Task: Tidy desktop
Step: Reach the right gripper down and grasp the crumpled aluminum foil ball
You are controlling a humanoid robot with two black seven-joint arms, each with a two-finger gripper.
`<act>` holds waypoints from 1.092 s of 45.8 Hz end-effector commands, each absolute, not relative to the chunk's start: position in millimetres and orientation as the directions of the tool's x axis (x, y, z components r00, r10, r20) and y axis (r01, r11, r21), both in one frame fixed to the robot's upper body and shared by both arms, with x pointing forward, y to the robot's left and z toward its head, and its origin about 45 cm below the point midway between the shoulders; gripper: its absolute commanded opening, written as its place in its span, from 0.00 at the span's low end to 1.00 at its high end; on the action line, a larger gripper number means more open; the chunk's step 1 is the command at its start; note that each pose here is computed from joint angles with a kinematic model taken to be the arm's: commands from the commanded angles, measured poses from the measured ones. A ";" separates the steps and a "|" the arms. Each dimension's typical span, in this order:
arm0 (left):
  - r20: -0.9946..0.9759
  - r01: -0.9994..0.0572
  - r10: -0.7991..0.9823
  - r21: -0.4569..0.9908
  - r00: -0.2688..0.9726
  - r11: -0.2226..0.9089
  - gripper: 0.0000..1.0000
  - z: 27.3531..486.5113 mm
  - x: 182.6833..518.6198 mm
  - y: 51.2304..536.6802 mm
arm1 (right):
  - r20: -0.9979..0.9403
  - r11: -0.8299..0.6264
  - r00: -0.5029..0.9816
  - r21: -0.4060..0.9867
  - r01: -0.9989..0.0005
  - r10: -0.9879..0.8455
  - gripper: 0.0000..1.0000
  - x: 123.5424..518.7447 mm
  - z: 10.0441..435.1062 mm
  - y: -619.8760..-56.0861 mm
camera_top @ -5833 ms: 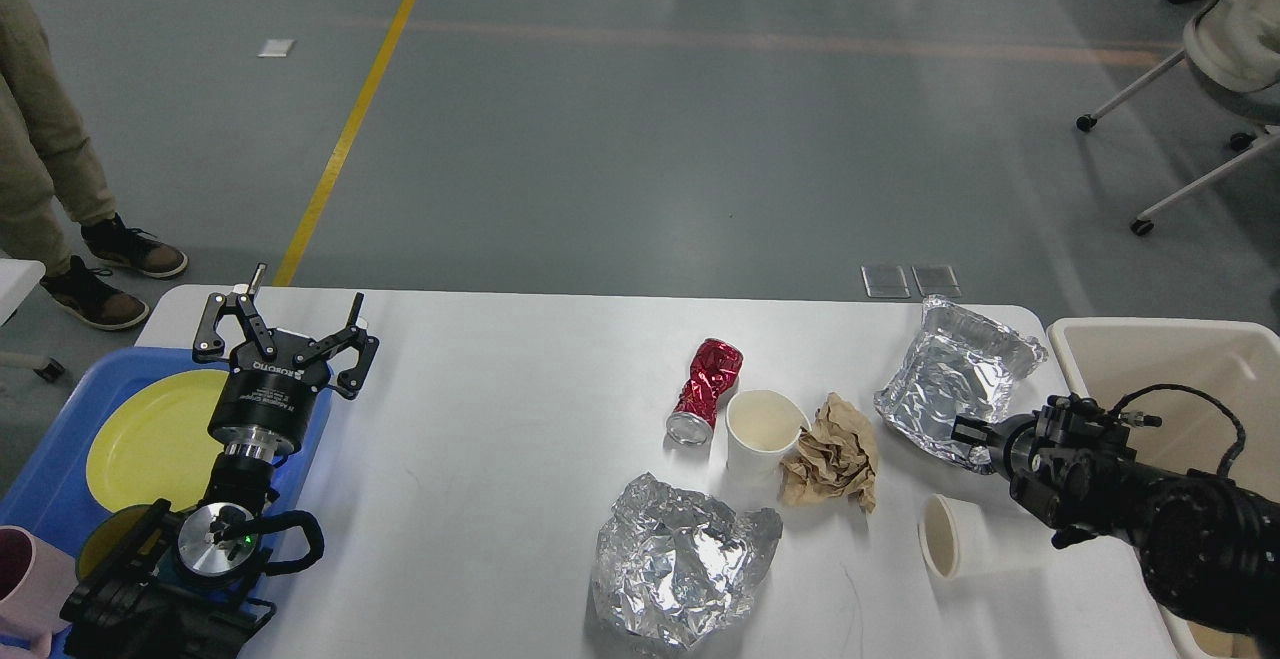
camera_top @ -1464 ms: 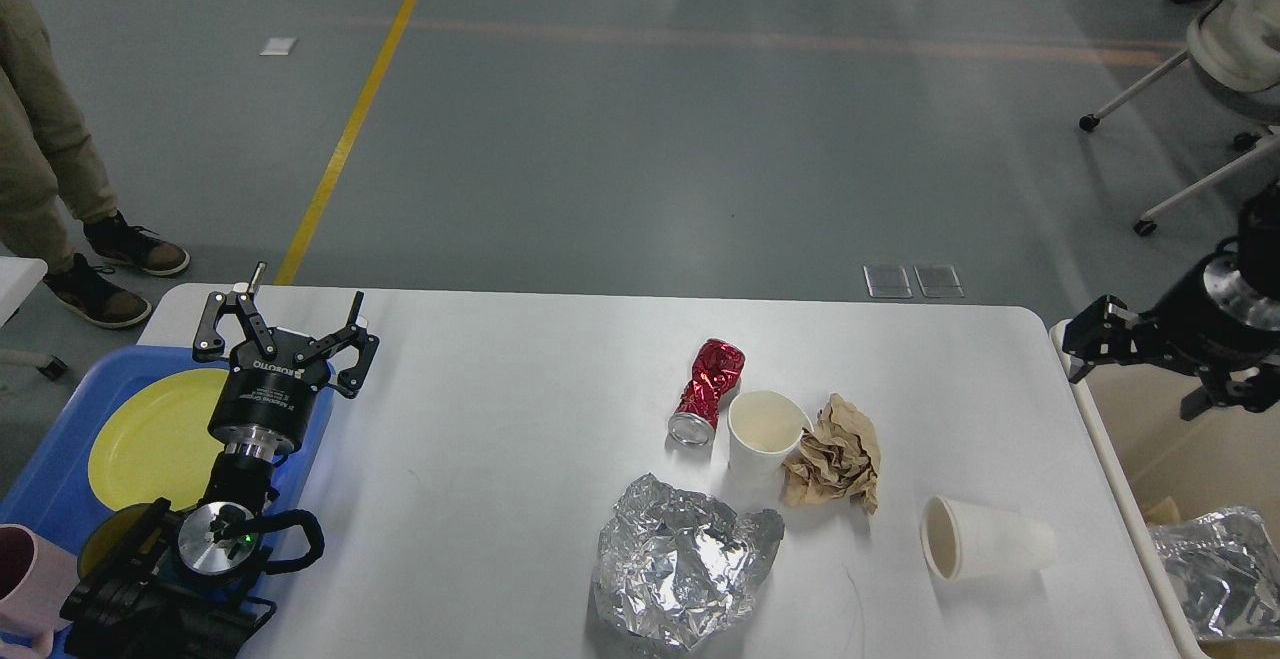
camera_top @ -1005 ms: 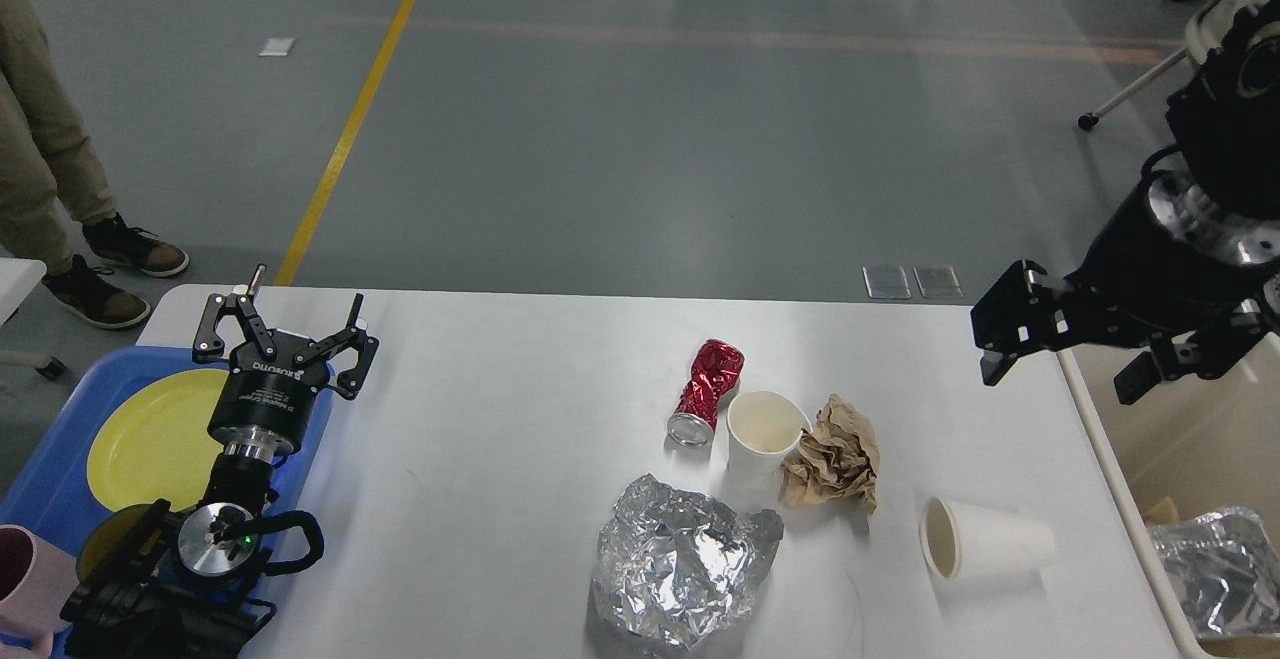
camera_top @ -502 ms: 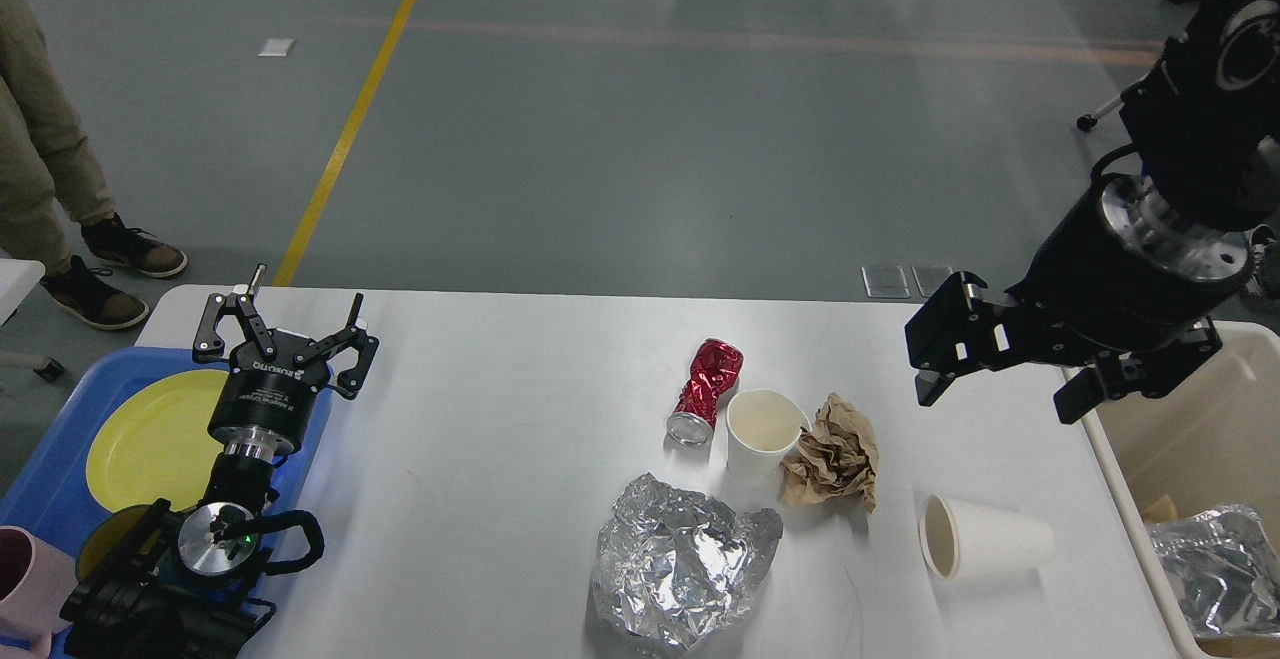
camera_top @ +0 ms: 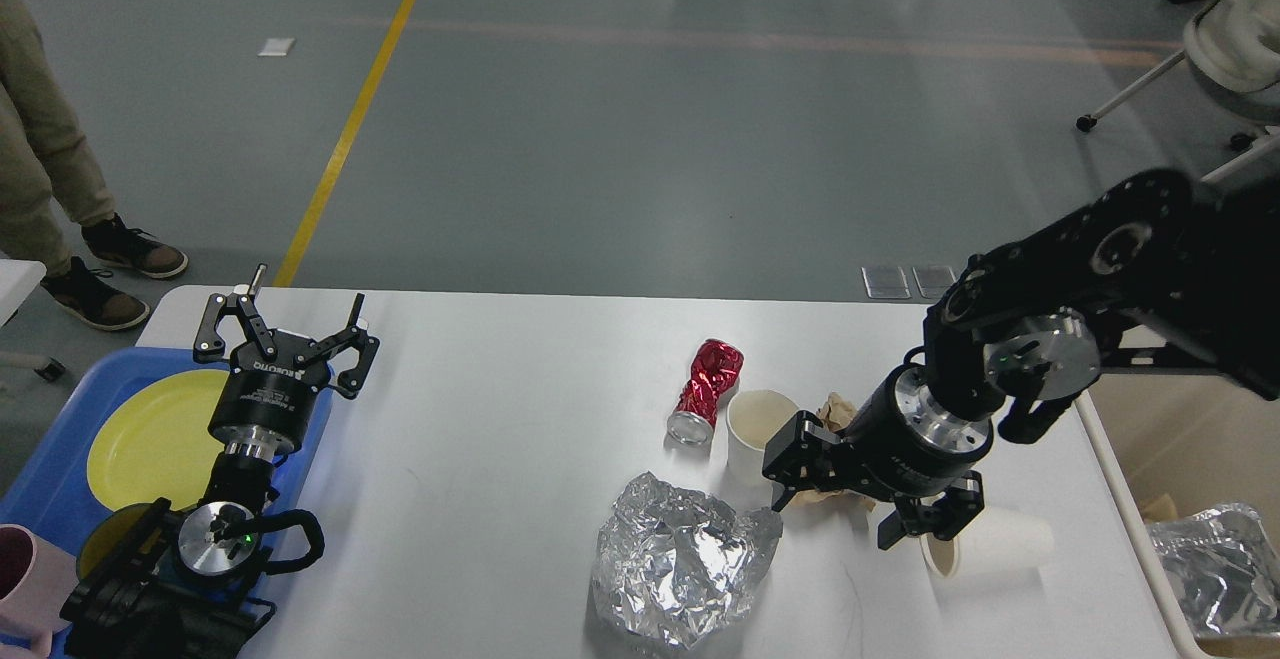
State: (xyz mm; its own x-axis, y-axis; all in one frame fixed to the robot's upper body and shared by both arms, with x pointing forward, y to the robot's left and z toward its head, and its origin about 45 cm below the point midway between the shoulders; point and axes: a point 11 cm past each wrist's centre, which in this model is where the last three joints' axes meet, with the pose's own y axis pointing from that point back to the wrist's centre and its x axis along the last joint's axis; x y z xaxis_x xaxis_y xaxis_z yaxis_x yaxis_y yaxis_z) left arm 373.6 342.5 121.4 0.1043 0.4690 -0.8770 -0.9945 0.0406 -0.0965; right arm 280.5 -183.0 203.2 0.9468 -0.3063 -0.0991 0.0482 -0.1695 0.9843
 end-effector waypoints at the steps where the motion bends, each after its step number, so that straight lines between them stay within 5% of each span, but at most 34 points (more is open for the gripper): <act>1: -0.877 -0.994 0.469 -0.097 0.105 0.041 0.96 121.6 373.7 342.5 | -0.091 -0.170 0.925 0.985 0.029 -0.369 0.98 275.7 169.9 -180.3; 33: -0.877 -0.994 0.469 -0.098 0.106 0.041 0.96 122.1 373.9 342.3 | -0.083 -0.202 0.860 0.979 -0.024 -0.503 0.93 270.8 66.6 -147.8; 39: -0.878 -0.995 0.468 -0.096 0.103 0.039 0.96 121.1 373.2 342.7 | -0.085 -0.197 0.854 0.980 -0.021 -0.514 0.79 269.1 61.1 -150.0; 50: -0.877 -0.995 0.469 -0.096 0.103 0.040 0.96 121.1 373.2 342.6 | -0.118 -0.210 0.860 0.978 0.012 -0.497 0.22 261.1 59.2 -146.2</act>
State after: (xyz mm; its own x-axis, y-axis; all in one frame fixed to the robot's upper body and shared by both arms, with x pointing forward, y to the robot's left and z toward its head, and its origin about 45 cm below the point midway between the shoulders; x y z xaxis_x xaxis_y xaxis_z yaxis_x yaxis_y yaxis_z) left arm 373.7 342.4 121.8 0.1055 0.4688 -0.8770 -0.9944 0.0411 -0.0976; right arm 265.1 -147.6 60.1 0.8576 -0.5034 -0.1051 -0.0012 -0.2063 0.9785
